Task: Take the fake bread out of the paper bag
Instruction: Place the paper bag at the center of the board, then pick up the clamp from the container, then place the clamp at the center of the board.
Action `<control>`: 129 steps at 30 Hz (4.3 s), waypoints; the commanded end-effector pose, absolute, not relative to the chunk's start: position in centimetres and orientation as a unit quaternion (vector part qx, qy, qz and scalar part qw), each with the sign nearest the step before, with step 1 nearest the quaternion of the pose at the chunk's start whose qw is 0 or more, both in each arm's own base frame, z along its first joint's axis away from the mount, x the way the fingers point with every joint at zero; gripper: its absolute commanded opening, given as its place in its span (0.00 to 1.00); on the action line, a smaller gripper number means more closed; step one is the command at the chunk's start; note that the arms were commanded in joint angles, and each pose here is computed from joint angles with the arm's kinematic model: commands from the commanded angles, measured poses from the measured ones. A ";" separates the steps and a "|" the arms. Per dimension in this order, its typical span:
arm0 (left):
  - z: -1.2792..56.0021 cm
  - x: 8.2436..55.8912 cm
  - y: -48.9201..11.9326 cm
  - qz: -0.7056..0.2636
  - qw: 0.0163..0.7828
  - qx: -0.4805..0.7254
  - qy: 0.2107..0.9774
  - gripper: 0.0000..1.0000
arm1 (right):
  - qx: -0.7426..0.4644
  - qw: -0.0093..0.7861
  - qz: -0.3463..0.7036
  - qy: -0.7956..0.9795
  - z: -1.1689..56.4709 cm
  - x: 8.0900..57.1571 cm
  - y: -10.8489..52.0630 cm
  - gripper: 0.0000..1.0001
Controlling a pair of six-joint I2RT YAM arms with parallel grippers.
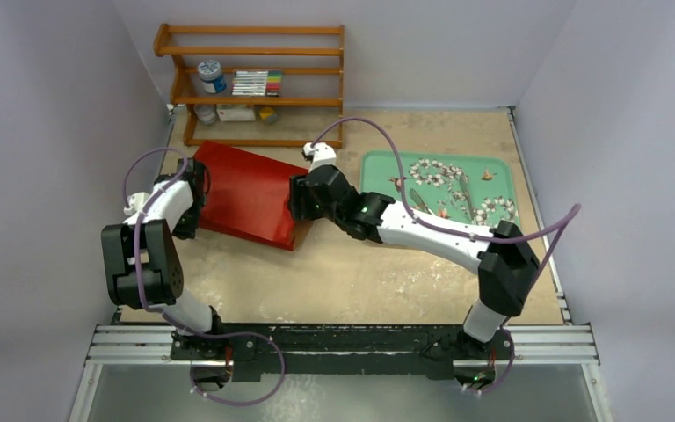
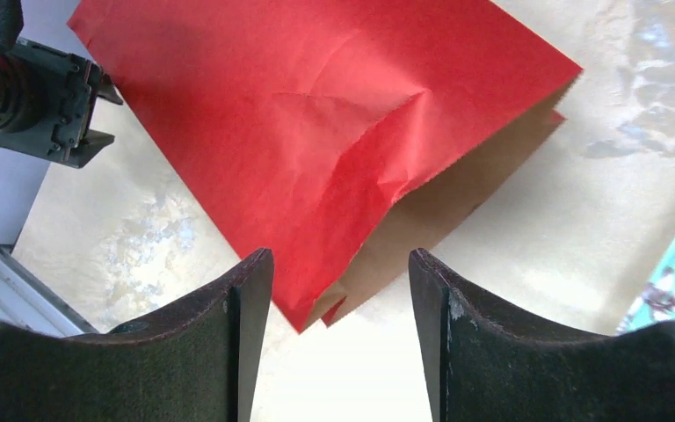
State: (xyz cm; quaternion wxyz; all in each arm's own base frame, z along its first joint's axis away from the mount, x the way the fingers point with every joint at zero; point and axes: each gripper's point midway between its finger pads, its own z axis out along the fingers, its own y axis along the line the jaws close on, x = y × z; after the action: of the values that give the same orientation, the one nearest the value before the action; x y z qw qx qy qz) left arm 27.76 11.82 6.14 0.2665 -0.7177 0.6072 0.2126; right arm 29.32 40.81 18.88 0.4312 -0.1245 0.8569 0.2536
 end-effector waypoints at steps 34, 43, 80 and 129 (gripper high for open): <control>4.6 34.7 16.6 0.158 0.272 -0.732 0.604 0.39 | 0.140 0.343 -0.104 0.923 7.0 40.5 7.9 0.77; 5.6 34.8 16.2 0.140 0.276 -0.730 0.610 0.39 | 0.125 0.313 -0.089 0.937 5.3 39.9 8.3 0.75; 14.9 28.6 12.1 0.080 0.365 -0.738 0.561 0.40 | -0.250 0.399 0.008 0.882 12.7 28.1 29.9 0.00; 17.1 29.0 10.2 0.103 0.390 -0.705 0.584 0.40 | -0.405 0.405 0.155 0.805 14.1 20.1 38.4 0.83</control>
State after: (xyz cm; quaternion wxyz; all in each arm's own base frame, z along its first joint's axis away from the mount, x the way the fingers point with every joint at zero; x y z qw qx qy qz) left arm 28.85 9.78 14.79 0.3579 -0.7166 0.5894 0.1049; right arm 20.27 39.65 9.56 0.3648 -0.4603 0.7972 0.1396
